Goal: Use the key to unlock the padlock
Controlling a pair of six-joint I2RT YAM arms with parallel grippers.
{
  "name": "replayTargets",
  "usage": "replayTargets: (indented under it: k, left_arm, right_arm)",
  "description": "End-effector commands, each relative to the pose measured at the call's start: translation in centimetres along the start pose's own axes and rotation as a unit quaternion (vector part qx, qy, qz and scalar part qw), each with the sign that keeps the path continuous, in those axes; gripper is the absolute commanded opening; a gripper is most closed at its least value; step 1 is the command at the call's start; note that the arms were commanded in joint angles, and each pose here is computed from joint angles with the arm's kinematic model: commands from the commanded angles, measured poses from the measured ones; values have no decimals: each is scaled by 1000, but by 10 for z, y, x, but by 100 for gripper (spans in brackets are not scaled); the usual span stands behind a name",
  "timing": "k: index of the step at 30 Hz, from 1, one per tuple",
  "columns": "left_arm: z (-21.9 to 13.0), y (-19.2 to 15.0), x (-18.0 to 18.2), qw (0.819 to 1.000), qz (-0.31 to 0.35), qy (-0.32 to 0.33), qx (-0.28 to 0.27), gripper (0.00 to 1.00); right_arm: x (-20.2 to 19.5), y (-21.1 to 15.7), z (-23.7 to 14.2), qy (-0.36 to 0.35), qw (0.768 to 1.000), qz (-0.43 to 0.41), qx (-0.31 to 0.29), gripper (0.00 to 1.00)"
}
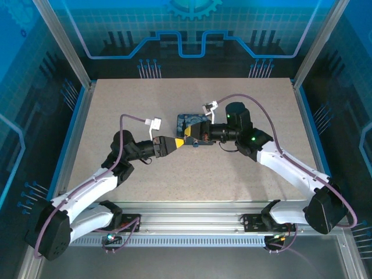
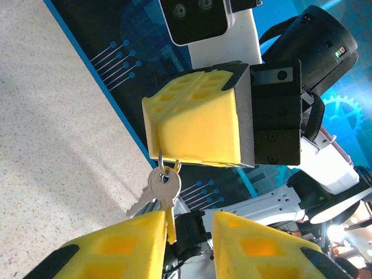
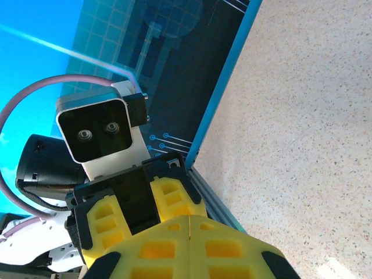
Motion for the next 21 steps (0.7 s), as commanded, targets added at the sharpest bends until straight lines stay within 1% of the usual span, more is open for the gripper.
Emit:
replayTargets:
  k: [1, 2, 5, 7, 9, 11, 12, 14, 16, 17, 18, 21]
  left_arm:
    - [1, 8, -10, 1000, 27, -8, -7, 24]
    - [1, 8, -10, 1000, 25, -7, -6, 23]
    - [2, 8, -9, 1000, 25, -7, -6, 13]
    - [2, 9, -9, 1000, 24, -4, -8, 12]
    - [2, 9, -8, 1000, 24, -4, -8, 7]
    - [3, 9, -7, 1000, 22, 0, -7, 7]
    - [3, 9, -6, 1000, 20, 3, -6, 11]
    - [2, 8, -4, 1000, 17, 10, -8, 32]
    - [2, 7, -3, 1000, 16, 16, -10, 49]
    - [2, 7, -3, 1000, 16, 18, -10, 55]
    - [2, 7, -3, 1000, 17, 17, -11, 58]
    - [4, 9, -4, 1000, 16, 4, -12, 62]
  right_arm:
    - [-1, -6, -6, 7, 1000, -4, 11, 0]
    - [-1, -6, -6, 9, 1000, -5, 11, 0]
    - [-1, -8, -7, 12, 1000, -4, 12, 0]
    - [-1, -9, -8, 12, 1000, -5, 11, 0]
    - [-2, -9, -9, 11, 1000, -4, 12, 0]
    - [-2, -10, -9, 12, 1000, -3, 14, 0]
    - [-2, -10, -9, 12, 1000, -5, 14, 0]
    - [-3, -10, -9, 9, 1000, -5, 12, 0]
    - [-2, -10, -8, 12, 1000, -5, 15, 0]
    - [-2, -10, -8, 14, 1000, -4, 16, 0]
    - [-1, -10, -8, 16, 1000, -4, 17, 0]
    - [-1, -11, -6, 19, 1000, -3, 21, 0]
Point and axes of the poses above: each hand's point on the last joint's axis, 136 mm out from that joint toward the fingers, its own z axis out along the fingers, its own x axis along the line the jaws close on, y = z × x, the point moved 9 cm from there along -z, back along the fingers, and after that the axes turned 12 degrees about z, right-handed, at the moved point
